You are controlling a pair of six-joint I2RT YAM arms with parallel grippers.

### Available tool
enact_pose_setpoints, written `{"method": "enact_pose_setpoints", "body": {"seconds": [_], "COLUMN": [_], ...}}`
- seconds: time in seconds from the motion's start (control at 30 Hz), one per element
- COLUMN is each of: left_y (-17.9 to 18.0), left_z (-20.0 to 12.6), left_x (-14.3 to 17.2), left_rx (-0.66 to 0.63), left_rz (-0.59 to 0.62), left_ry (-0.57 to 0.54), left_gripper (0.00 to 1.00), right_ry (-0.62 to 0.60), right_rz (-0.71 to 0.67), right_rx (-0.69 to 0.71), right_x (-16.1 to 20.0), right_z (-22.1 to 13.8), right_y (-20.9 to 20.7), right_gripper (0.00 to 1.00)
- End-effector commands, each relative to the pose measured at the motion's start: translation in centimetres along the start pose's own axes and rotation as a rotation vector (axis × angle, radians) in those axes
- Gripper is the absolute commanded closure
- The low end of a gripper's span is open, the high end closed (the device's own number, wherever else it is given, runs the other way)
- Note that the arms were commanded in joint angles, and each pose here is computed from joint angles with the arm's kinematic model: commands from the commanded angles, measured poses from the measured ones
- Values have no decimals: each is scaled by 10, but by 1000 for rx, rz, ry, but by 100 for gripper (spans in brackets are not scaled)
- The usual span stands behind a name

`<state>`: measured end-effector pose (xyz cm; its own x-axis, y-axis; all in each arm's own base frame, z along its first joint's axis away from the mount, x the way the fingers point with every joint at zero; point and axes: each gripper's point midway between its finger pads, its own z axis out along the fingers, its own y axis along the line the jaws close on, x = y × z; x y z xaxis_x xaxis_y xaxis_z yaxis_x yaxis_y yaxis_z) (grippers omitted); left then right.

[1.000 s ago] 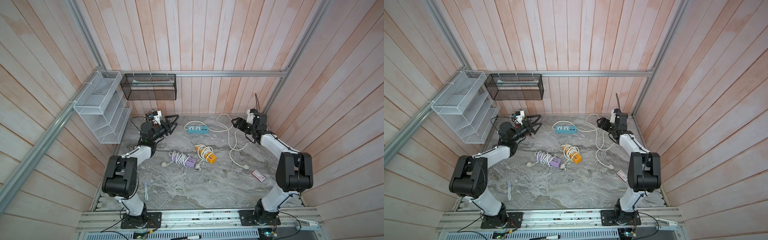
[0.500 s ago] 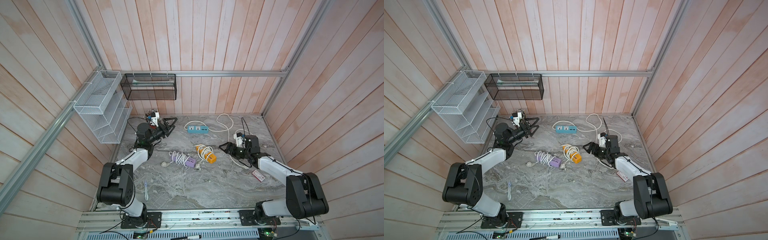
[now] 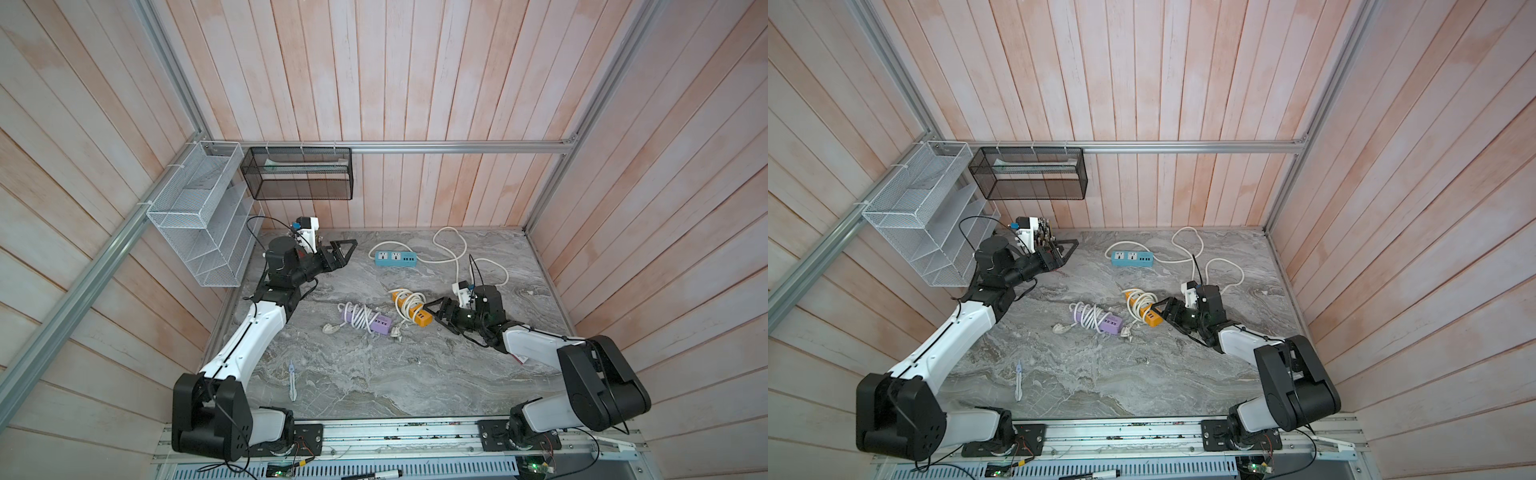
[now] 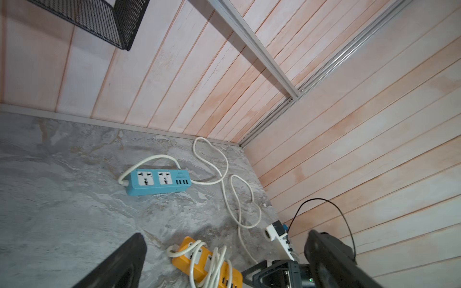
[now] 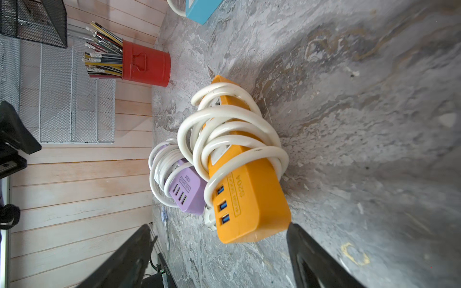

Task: Unwrap the cord wrapped around the power strip
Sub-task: Pick up the power strip from the center of the board.

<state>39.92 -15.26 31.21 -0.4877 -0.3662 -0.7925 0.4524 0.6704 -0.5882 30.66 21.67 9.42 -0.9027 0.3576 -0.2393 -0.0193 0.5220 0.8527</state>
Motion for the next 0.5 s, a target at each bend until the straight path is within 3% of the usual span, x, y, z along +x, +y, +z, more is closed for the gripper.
{"method": "enact_pose_setpoints", "body": {"seconds": [0.0,0.47], "left_y": [36,42], "left_z": [-12,-12], "left_x": [15,28], "left_rx": [-216,-303], "left_rz": [134,207], "left_ry": [31,21], "left_gripper": [0,0], "right_ry": [-6,-35], "right_rz": [22,121], "right_rx": [-32,-88], "right_x": [4,14], "right_z": [5,3], "right_y": [3,-8], "right_gripper": [14,15]}}
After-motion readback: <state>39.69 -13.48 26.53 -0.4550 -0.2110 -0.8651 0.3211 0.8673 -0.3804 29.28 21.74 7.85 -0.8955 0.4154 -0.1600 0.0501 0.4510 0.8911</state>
